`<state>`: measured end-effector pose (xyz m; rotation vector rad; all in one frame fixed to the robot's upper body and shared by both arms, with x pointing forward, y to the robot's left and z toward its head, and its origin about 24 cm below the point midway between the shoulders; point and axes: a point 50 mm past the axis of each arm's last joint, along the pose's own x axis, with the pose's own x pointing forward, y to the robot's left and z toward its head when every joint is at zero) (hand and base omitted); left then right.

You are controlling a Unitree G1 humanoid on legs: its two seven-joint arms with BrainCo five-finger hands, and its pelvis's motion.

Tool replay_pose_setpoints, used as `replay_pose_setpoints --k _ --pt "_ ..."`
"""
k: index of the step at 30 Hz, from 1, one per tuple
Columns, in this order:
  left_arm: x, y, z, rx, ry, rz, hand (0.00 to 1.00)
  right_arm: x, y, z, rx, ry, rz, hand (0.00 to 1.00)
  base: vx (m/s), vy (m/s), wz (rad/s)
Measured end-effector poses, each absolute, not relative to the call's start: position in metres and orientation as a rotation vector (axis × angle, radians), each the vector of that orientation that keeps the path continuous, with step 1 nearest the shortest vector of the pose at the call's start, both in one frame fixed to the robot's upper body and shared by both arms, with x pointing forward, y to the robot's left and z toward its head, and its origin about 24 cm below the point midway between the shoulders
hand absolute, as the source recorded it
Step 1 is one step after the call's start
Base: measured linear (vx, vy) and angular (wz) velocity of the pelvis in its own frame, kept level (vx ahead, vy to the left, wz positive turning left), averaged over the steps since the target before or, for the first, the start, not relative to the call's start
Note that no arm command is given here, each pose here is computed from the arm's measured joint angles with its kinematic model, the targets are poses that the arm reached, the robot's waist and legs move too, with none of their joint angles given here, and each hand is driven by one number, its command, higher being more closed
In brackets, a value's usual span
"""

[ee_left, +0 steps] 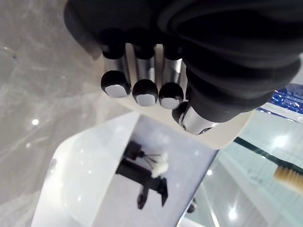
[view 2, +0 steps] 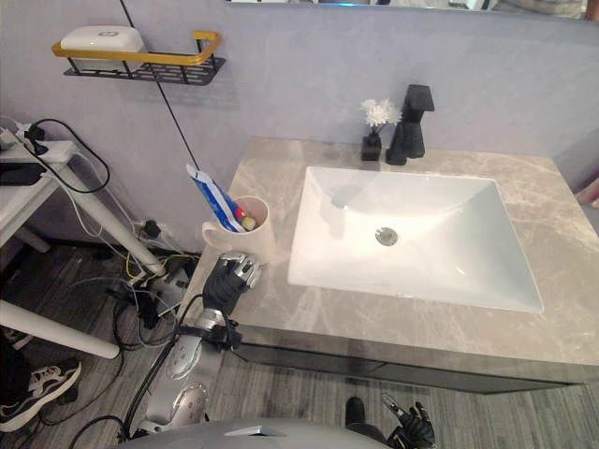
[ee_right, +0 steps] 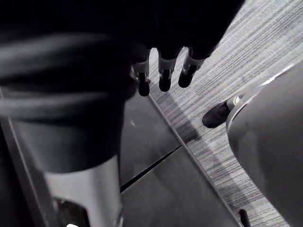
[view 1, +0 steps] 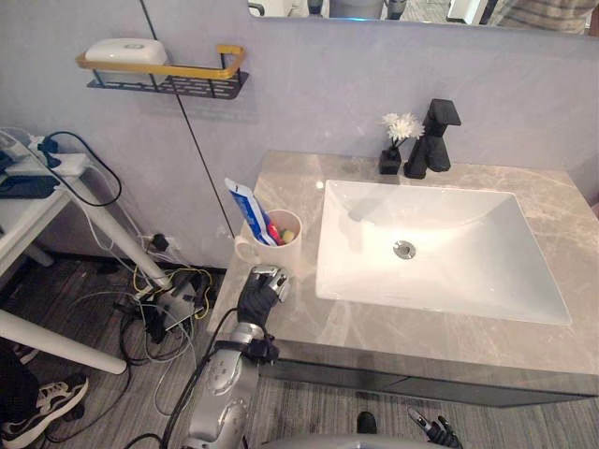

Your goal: Organize washtable

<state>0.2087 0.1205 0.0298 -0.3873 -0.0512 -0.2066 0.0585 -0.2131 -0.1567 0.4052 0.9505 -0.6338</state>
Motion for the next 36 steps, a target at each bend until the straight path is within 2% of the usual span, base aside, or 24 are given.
replay_pose_setpoints --k 6,17,36 --pt "0.216 0.122 0.033 -0.345 -0.070 -0.188 1.00 0.063 -0.214 -0.151 0.403 0.906 -0.624 0.00 0.00 0.000 -0.02" --pt "0.235 0.140 0.039 -0.278 -0.117 -0.049 1.00 0.065 -0.212 -0.147 0.411 0.878 -0.603 0.00 0.01 0.001 -0.08" --pt "0.265 0.162 0.042 -0.251 -0.127 0.129 1.00 0.056 -0.216 -0.151 0.412 0.914 -0.634 0.00 0.00 0.005 -0.08"
